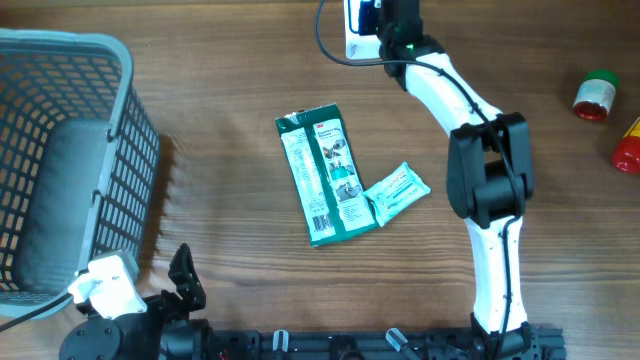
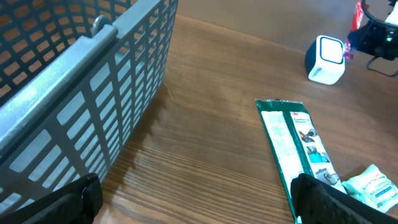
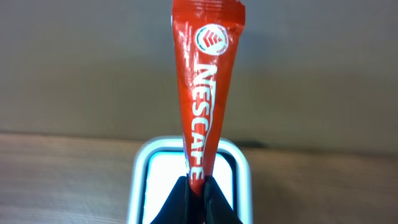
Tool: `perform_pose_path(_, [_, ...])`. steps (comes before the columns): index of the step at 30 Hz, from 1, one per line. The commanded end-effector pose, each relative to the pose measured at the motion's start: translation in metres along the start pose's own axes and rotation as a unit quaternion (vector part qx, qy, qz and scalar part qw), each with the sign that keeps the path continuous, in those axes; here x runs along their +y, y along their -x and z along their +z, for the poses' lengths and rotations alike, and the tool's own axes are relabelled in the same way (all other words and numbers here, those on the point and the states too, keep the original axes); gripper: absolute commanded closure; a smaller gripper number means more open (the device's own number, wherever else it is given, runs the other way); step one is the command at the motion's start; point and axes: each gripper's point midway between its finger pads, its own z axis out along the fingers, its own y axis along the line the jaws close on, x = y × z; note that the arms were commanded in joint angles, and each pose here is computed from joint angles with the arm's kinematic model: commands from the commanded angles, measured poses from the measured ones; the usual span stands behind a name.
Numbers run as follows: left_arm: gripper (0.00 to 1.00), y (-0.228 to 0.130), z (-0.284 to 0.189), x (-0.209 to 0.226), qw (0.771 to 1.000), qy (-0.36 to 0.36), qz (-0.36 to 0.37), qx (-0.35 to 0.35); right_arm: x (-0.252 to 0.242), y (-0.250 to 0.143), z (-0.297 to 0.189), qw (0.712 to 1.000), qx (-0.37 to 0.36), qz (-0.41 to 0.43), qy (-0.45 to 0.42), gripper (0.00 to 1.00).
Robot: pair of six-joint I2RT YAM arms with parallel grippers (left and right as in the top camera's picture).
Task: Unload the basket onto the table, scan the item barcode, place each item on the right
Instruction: 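Lift the sachet and hold it over the white scanner, then carry the sachet right and drop it at the table edge, then reach the right gripper to the light-green wipes pack and grasp it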
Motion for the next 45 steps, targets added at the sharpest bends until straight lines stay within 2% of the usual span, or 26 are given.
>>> perform_pose_path(1, [0.00,0.000,-0.001,-0.002,1.000,-0.007,-0.002,-0.002,-0.075,0.084,-0.067,0.986,-0.054,0.076,-0.136,0.96])
perform_pose_path(5, [0.00,0.000,-0.001,-0.002,1.000,-0.007,-0.002,-0.002,-0.173,0.090,-0.140,0.949,-0.015,0.116,-0.293,0.96])
perform_pose_path(8, [0.00,0.000,-0.001,-0.002,1.000,-0.007,-0.002,-0.002,-0.277,0.075,-0.196,0.889,0.010,0.147,-0.434,0.96])
perform_pose_path(13, [0.00,0.000,-0.001,-0.002,1.000,-0.007,-0.002,-0.002,-0.427,-0.013,-0.267,0.791,0.116,0.203,-0.566,0.96])
perform_pose_path(17, [0.00,0.000,-0.001,-0.002,1.000,-0.007,-0.002,-0.002,-0.489,-0.086,-0.305,0.749,0.189,0.265,-0.577,0.96])
perform_pose_path(20, [0.00,0.000,-0.001,-0.002,1.000,-0.007,-0.002,-0.002,-0.511,-0.131,-0.311,0.747,0.221,0.329,-0.533,0.96])
perform_pose_path(22, [0.00,0.000,-0.001,-0.002,1.000,-0.007,-0.002,-0.002,-0.515,-0.148,-0.311,0.750,0.231,0.368,-0.499,0.91])
perform_pose_path(23, [0.00,0.000,-0.001,-0.002,1.000,-0.007,-0.002,-0.002,-0.514,-0.151,-0.310,0.754,0.231,0.385,-0.480,0.83])
perform_pose_path(24, [0.00,0.000,-0.001,-0.002,1.000,-0.007,-0.002,-0.002,-0.513,-0.150,-0.307,0.760,0.227,0.400,-0.459,0.66])
perform_pose_path(26, [0.00,0.000,-0.001,-0.002,1.000,-0.007,-0.002,-0.002,-0.503,-0.140,-0.296,0.785,0.228,0.408,-0.406,0.04])
perform_pose_path(27, [0.00,0.000,-0.001,-0.002,1.000,-0.007,-0.002,-0.002,-0.497,-0.133,-0.290,0.798,0.228,0.408,-0.380,0.00])
perform_pose_path(29, [0.00,0.000,-0.001,-0.002,1.000,-0.007,-0.002,-0.002,-0.471,-0.108,-0.276,0.829,0.231,0.409,-0.304,0.00])
perform_pose_path(33, [0.00,0.000,-0.001,-0.002,1.000,-0.007,-0.002,-0.002,-0.413,-0.072,-0.269,0.850,0.237,0.416,-0.220,0.00])
perform_pose_path(34, [0.00,0.000,-0.001,-0.002,1.000,-0.007,-0.002,-0.002,-0.389,-0.063,-0.270,0.841,0.243,0.435,-0.212,0.01])
perform_pose_path(37, [0.00,0.000,-0.001,-0.002,1.000,-0.007,-0.002,-0.002,-0.325,-0.063,-0.278,0.783,0.289,0.506,-0.216,0.01])
perform_pose_path(41, [0.00,0.000,-0.001,-0.002,1.000,-0.007,-0.002,-0.002,-0.209,-0.086,-0.282,0.703,0.416,0.540,-0.203,0.00])
perform_pose_path(42, [0.00,0.000,-0.001,-0.002,1.000,-0.007,-0.002,-0.002,-0.178,-0.090,-0.279,0.703,0.445,0.526,-0.179,0.00])
perform_pose_path(43, [0.00,0.000,-0.001,-0.002,1.000,-0.007,-0.002,-0.002,-0.161,-0.091,-0.274,0.715,0.456,0.504,-0.161,0.00])
perform_pose_path(45, [0.00,0.000,-0.001,-0.002,1.000,-0.007,-0.002,-0.002,-0.113,-0.098,-0.260,0.761,0.482,0.420,-0.108,0.00])
